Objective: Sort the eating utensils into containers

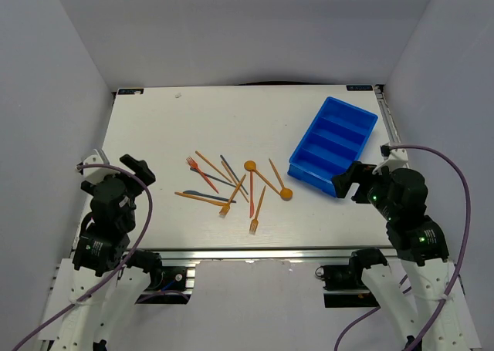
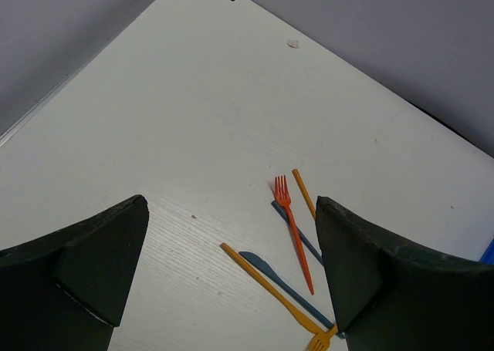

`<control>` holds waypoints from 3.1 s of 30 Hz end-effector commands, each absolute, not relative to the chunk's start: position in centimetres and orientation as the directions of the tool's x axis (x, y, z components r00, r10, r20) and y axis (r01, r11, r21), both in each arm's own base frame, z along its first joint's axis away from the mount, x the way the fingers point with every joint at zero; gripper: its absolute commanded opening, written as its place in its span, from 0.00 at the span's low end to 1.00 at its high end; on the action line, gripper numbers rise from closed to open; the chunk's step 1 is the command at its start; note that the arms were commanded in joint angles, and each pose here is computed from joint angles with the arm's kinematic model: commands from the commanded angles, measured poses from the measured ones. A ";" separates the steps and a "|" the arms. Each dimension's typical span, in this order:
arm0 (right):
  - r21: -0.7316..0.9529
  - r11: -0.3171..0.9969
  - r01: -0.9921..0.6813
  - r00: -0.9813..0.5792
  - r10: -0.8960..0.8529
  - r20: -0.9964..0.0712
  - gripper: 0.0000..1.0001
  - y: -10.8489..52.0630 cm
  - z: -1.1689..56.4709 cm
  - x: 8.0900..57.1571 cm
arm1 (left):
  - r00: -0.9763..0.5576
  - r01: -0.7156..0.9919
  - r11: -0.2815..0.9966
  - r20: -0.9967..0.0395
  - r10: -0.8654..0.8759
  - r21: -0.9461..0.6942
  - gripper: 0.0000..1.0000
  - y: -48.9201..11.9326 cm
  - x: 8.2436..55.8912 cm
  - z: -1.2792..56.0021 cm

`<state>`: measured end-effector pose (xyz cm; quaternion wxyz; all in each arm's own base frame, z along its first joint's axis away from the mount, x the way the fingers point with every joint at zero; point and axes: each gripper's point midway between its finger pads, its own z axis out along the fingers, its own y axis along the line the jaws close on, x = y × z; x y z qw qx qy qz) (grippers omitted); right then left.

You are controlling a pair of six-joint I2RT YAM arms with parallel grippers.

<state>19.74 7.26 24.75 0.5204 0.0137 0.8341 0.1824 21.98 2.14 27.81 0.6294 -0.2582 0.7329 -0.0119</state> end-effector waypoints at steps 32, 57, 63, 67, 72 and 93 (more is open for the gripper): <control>-0.159 0.733 -0.661 -0.567 -0.627 -0.534 0.47 29.7 6.1 35.3 | -0.101 -0.426 0.849 -0.916 -0.388 -0.313 0.98 2.8 22.3 26.6; -0.092 0.698 -0.710 -0.458 -0.556 -0.694 0.00 31.5 13.4 35.7 | -0.118 -0.419 0.855 -0.916 -0.384 -0.304 0.98 2.5 22.6 26.3; -0.237 0.720 -0.653 -0.357 -0.568 -0.741 0.00 25.4 19.1 37.0 | -0.107 -0.417 0.854 -0.916 -0.387 -0.312 0.98 2.6 22.4 26.5; -0.355 0.717 -0.599 -0.360 -0.638 -0.680 0.00 18.0 17.9 37.8 | -0.105 -0.418 0.853 -0.916 -0.388 -0.313 0.98 2.6 22.5 26.5; -0.444 0.676 -0.588 -0.188 -0.649 -0.738 0.00 14.6 19.3 38.6 | -0.124 -0.415 0.858 -0.915 -0.383 -0.303 0.98 2.4 22.8 26.2; -0.376 0.653 -0.657 -0.261 -0.666 -0.699 0.00 12.0 13.2 36.9 | -0.138 -0.421 0.859 -0.915 -0.379 -0.292 0.98 2.4 23.0 25.9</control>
